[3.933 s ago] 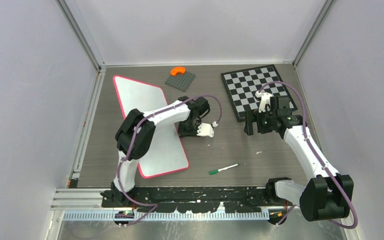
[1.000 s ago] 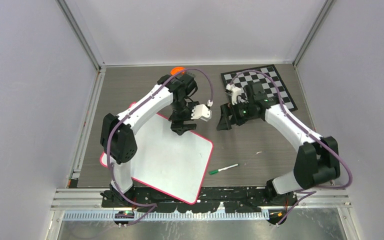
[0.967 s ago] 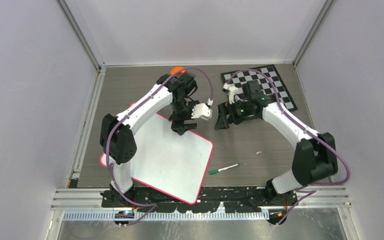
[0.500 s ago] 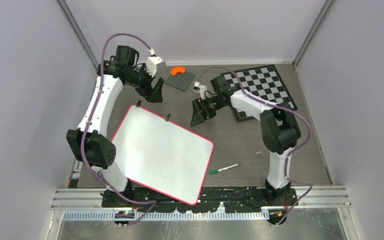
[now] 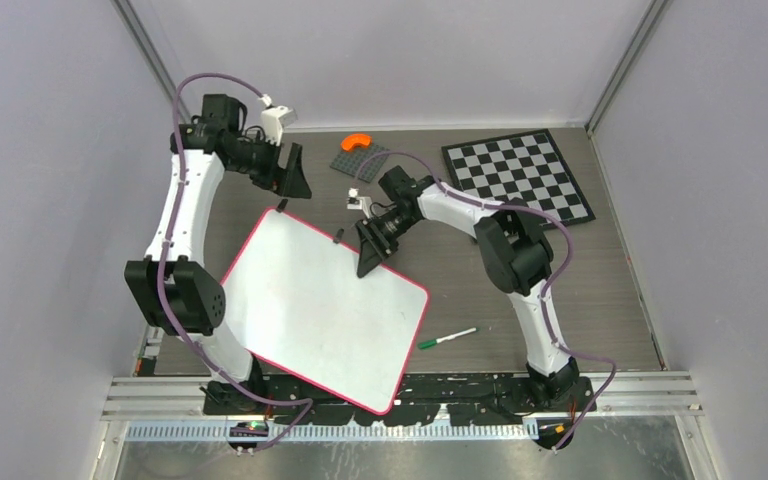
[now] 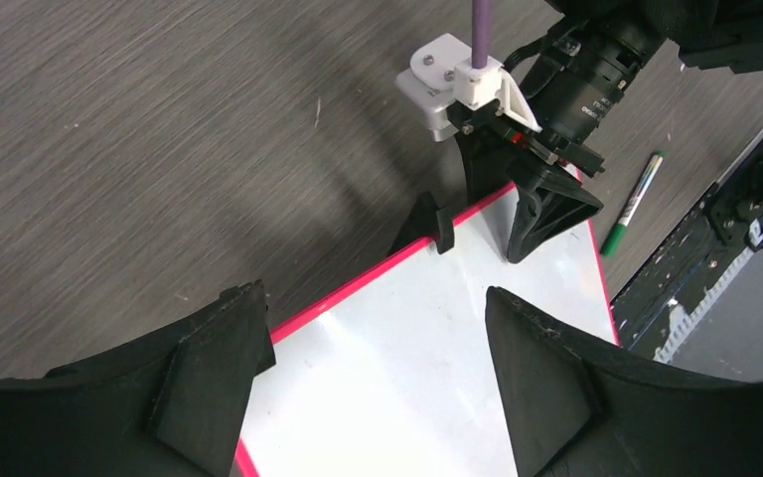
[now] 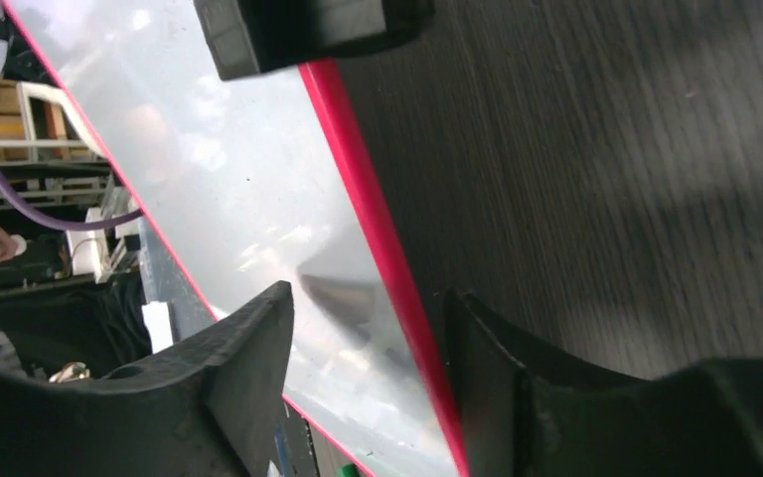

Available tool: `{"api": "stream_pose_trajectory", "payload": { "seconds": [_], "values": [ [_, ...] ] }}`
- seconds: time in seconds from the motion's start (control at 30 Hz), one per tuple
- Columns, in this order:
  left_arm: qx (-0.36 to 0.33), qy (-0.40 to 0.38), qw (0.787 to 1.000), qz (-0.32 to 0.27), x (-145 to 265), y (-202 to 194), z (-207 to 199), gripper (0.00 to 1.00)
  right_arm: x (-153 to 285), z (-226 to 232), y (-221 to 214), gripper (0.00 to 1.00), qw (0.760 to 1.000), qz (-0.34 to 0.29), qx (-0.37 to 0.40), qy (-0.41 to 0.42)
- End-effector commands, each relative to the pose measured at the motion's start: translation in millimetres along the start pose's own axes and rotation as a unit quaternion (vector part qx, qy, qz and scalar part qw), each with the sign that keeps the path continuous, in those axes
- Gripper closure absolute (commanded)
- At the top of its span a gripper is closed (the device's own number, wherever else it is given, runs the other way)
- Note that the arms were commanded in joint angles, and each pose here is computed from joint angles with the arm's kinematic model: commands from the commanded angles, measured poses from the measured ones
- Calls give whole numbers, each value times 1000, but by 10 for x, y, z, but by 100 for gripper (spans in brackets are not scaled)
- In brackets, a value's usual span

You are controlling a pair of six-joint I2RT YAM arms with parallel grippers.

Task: Write a sentence on the whiteboard
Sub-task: Pick up the whiteboard at the center of the board.

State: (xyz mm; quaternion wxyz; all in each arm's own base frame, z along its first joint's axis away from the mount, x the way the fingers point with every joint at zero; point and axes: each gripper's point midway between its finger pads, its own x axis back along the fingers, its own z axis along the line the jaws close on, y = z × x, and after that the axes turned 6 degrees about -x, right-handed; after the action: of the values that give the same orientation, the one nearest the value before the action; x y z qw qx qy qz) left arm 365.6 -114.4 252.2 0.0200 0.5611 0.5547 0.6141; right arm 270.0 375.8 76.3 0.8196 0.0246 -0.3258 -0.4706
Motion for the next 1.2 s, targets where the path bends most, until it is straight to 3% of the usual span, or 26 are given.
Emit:
{"api": "stream_pose_trajectory", "payload": {
  "seconds": [0.0, 0.07, 0.17, 0.2, 0.47, 0.73, 0.97, 1.17],
  "values": [
    [26, -11, 999, -40, 98, 143, 8, 18, 118, 405, 42, 47, 997, 5, 6, 82],
    [49, 0, 997, -54, 188, 125, 141, 18, 131, 506, 25, 59, 994, 8, -2, 106],
    [76, 2, 994, -75, 265, 146, 215, 18, 136, 601, 9, 92, 991, 13, -16, 132],
    [83, 2, 993, -81, 291, 149, 226, 18, 148, 632, 13, 98, 990, 13, -19, 139],
    [93, 5, 988, -121, 578, 299, 107, 18, 404, 1058, 57, 99, 983, 2, -13, 183],
    [76, 89, 983, -142, 894, 417, 159, 12, 812, 1283, 335, 100, 988, -65, 14, 138],
    [137, 160, 970, -124, 1072, 182, 536, 10, 1209, 1576, 560, 100, 978, -146, 22, 150],
    [147, 205, 961, -110, 1102, -218, 849, 11, 1363, 1426, 619, 100, 972, -187, -9, 145]
  ]
}}
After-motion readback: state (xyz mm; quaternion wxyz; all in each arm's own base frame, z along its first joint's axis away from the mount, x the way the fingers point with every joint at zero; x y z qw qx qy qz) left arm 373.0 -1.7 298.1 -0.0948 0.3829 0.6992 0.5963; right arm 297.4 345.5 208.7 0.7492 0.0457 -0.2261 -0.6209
